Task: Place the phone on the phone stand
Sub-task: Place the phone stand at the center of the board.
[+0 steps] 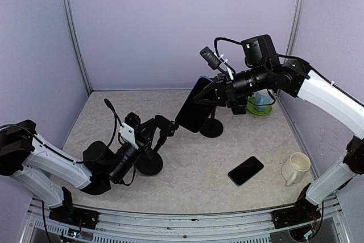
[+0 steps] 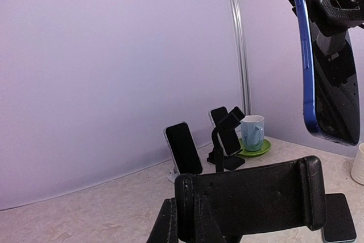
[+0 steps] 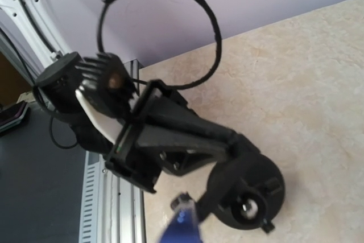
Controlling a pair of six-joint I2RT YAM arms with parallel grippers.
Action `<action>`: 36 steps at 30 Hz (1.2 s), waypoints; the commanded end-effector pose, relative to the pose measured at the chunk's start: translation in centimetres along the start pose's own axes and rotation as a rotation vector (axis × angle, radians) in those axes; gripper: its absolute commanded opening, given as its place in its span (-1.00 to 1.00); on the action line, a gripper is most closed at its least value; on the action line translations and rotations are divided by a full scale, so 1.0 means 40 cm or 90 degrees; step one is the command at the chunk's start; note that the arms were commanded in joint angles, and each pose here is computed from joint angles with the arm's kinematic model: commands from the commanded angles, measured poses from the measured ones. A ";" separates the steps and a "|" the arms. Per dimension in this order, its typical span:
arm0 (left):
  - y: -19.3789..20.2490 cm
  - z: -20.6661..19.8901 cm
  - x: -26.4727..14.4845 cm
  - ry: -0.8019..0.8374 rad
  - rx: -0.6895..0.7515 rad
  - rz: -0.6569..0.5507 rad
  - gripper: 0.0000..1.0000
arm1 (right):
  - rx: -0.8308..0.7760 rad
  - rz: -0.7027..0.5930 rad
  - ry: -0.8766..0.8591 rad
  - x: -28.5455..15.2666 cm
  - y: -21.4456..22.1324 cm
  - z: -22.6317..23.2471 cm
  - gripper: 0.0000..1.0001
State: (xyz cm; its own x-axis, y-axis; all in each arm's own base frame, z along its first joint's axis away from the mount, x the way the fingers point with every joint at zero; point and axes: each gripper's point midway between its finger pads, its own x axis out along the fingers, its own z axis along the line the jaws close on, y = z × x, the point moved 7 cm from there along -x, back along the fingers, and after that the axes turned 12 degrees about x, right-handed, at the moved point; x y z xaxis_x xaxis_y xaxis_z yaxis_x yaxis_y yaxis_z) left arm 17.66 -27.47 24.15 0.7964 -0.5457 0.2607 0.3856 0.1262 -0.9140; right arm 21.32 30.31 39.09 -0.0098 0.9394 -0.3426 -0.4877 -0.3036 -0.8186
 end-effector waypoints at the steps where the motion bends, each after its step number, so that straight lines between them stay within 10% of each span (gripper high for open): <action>1: -0.094 0.080 -0.032 -0.092 -0.058 -0.107 -1.00 | -0.014 -0.014 -0.025 -0.001 -0.025 0.022 -1.00; 8: -0.078 0.101 -0.050 -0.130 -0.177 -0.132 -1.00 | -0.009 -0.014 -0.031 0.016 -0.018 0.019 -1.00; 36: -0.030 0.080 -0.110 -0.124 -0.118 -0.096 -0.73 | -0.027 -0.022 0.030 0.147 -0.064 -0.031 -1.00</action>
State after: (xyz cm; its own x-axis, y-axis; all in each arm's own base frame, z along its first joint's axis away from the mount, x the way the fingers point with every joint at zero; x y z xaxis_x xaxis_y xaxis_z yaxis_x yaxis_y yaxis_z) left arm 16.52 -24.34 21.15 0.8611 -0.4471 0.2422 0.3159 0.0971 -0.9438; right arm 24.21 34.55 36.44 0.0653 0.9242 -0.3762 -0.5236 -0.2892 -0.8014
